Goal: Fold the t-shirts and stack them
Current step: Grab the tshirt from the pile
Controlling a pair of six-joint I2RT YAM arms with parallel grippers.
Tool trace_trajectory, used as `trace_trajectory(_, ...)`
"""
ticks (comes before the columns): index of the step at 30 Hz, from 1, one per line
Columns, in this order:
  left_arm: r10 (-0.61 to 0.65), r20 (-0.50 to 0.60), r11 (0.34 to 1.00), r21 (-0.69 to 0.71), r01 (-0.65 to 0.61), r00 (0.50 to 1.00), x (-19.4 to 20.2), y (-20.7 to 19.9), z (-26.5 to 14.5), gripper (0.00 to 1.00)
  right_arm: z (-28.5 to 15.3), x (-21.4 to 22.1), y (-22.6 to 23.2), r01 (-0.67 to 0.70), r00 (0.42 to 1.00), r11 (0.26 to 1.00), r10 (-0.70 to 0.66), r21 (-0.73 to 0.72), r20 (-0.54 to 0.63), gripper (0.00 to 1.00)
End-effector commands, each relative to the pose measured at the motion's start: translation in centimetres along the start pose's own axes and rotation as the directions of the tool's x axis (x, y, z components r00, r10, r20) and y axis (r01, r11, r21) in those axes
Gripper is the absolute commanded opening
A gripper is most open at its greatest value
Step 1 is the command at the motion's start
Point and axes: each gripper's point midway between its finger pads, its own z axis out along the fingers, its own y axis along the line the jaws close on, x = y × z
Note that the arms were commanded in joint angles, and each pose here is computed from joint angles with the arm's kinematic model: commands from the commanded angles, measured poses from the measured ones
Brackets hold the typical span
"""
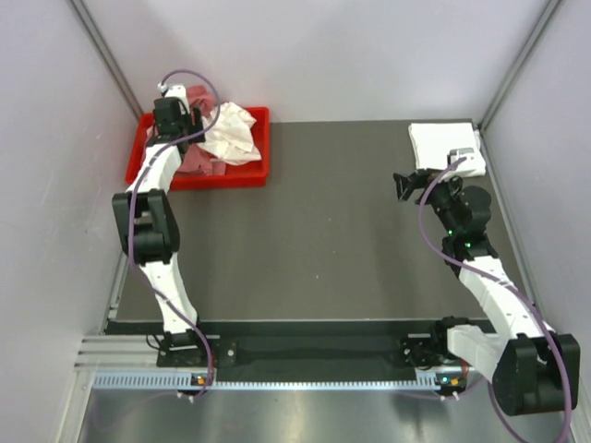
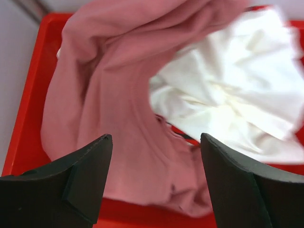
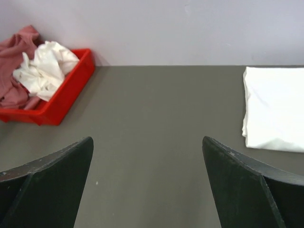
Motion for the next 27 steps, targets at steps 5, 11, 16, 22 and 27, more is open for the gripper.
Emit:
trace_trajectory(5,0.008,-0.213,0.988,-0.148,-0.041,0.977,6.2,3.7,6.1,0.78,-1.4,0.8,0.1,0.085,0.995,0.996,-0.083,0.041,-0.053,0.98)
trace_trajectory(11,-0.002,-0.197,0.988,-0.154,-0.029,0.98,5.7,3.8,5.3,0.0,-1.3,1.2,0.1,0.089,0.994,0.995,-0.086,0.036,-0.068,0.98)
trace_trajectory(16,0.024,-0.14,0.991,-0.129,-0.042,0.99,3.1,3.6,1.5,0.0,-0.8,0.7,0.8,0.079,0.995,0.997,-0.077,0.019,-0.063,0.99)
trace_trajectory(22,0.063,-0.098,0.995,-0.069,-0.07,0.993,-0.3,3.3,-3.0,0.0,-0.4,-0.1,2.4,0.079,0.996,0.997,-0.08,-0.024,-0.047,0.99)
trace_trajectory(27,0.051,-0.005,0.999,-0.01,-0.052,0.999,-5.2,3.0,-6.7,0.0,-0.5,-0.5,3.5,0.082,0.995,0.995,-0.085,-0.047,-0.052,0.99)
